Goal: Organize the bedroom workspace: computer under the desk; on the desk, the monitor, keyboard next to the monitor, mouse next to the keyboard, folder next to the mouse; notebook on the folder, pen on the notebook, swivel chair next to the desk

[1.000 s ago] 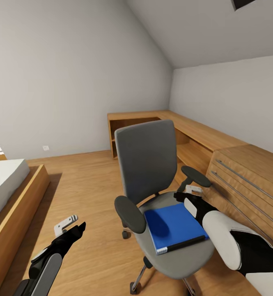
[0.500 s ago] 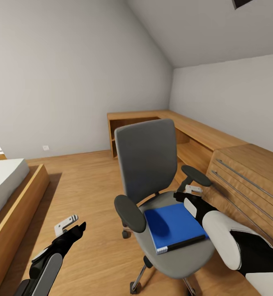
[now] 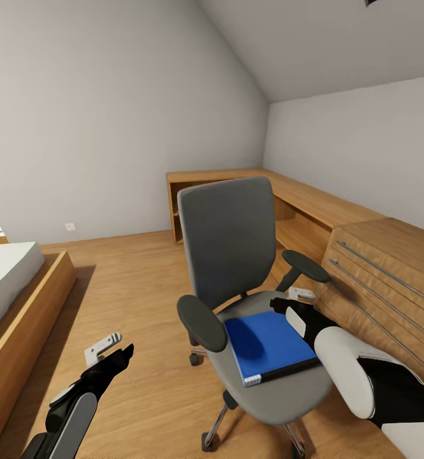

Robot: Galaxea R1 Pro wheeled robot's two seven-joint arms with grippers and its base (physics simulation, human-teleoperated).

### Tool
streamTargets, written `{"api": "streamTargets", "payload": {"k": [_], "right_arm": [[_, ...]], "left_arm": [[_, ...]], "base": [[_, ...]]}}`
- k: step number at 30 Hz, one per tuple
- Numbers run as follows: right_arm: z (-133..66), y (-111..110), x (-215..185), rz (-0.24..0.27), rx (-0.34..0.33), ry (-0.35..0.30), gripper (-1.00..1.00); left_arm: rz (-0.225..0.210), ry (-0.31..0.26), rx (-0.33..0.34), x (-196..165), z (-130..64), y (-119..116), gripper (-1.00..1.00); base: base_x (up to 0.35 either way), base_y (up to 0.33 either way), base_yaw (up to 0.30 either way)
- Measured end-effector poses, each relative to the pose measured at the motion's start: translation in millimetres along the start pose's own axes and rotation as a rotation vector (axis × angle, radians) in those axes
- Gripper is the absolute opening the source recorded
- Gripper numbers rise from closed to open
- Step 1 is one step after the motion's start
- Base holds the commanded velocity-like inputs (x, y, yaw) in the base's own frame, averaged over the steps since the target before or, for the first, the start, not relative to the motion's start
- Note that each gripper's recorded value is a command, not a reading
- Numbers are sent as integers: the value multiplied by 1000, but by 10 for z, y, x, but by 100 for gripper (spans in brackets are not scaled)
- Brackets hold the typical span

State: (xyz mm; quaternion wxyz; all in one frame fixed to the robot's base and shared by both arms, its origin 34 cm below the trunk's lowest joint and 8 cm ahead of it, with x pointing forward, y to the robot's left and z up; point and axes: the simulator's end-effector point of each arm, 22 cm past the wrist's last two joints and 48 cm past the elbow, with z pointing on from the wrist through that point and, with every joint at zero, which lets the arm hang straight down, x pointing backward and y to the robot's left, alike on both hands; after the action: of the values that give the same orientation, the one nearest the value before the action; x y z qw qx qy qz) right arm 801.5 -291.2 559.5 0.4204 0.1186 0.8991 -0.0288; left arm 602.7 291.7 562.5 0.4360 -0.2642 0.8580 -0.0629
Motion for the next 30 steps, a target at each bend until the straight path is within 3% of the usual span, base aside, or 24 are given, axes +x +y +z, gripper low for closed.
{"api": "streamTargets", "payload": {"k": [30], "right_arm": [[113, -26, 210, -2, 1, -2, 100]], "left_arm": [[0, -1, 2, 193, 104, 98, 100]], "base": [[0, 0, 0]]}}
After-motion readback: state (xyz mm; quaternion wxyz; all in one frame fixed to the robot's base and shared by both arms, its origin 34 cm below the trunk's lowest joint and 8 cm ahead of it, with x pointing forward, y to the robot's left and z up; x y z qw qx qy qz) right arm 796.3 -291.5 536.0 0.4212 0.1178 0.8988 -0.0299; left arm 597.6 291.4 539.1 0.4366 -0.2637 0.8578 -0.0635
